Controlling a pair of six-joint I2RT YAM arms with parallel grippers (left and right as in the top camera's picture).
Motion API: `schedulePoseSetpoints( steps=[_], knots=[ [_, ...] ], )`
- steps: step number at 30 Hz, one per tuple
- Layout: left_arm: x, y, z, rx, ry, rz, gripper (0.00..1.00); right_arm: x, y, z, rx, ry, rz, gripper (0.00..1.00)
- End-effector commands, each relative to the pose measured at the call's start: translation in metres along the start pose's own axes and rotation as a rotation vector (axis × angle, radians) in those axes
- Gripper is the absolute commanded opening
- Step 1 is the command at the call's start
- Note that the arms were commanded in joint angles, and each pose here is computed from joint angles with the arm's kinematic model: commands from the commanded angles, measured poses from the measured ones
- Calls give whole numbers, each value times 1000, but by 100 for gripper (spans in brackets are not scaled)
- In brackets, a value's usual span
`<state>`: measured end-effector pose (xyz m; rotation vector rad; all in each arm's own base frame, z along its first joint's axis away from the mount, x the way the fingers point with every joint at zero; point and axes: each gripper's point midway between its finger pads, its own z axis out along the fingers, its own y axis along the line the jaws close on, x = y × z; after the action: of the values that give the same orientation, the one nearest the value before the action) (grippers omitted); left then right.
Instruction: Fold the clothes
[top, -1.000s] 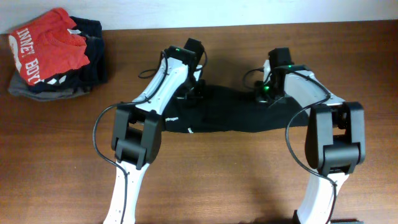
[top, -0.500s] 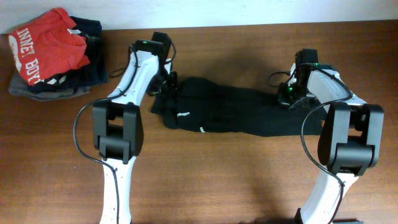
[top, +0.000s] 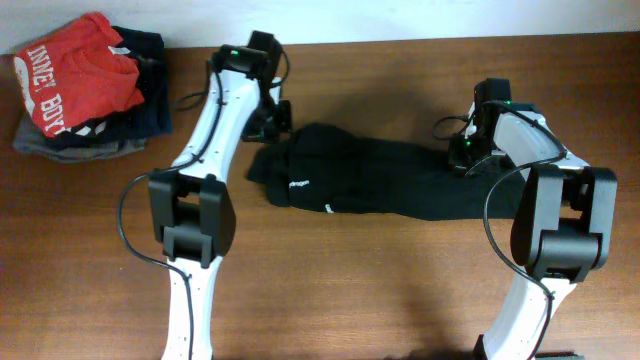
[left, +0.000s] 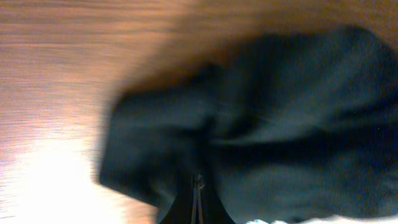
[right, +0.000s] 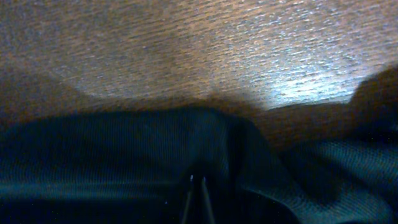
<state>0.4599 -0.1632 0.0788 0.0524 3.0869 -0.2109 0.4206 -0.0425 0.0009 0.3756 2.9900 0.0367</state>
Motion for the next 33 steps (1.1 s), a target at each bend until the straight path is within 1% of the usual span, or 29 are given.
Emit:
schedulePoseSetpoints(
  steps=[1,4,7,14,19,20,22,25,29,31,33],
  knots=[
    [11,-51,-18,95,-26,162,1,0,-13,0,58,1,5,13],
    [17,-72,-15,101,-28,216,1,1,-12,1,51,3,5,13],
    [24,-87,-7,104,-22,237,1,1,-7,1,24,7,5,13],
    [27,-87,35,97,38,221,1,3,-5,-1,11,18,5,13],
    [26,-79,67,82,77,208,1,3,-6,-8,15,32,7,11],
    [27,-76,72,78,89,202,1,2,-9,-12,34,35,26,8],
    [27,-69,79,69,105,188,2,-1,-18,-19,91,32,75,8],
    [23,-51,88,61,125,149,1,-6,-25,-38,142,36,83,7],
    [16,-31,91,58,128,105,2,-6,-28,-56,164,55,82,10],
    [11,-20,90,58,125,81,2,-2,-29,-62,168,77,80,17],
    [7,-8,88,58,122,56,2,4,-30,-64,174,105,78,19]
  ],
)
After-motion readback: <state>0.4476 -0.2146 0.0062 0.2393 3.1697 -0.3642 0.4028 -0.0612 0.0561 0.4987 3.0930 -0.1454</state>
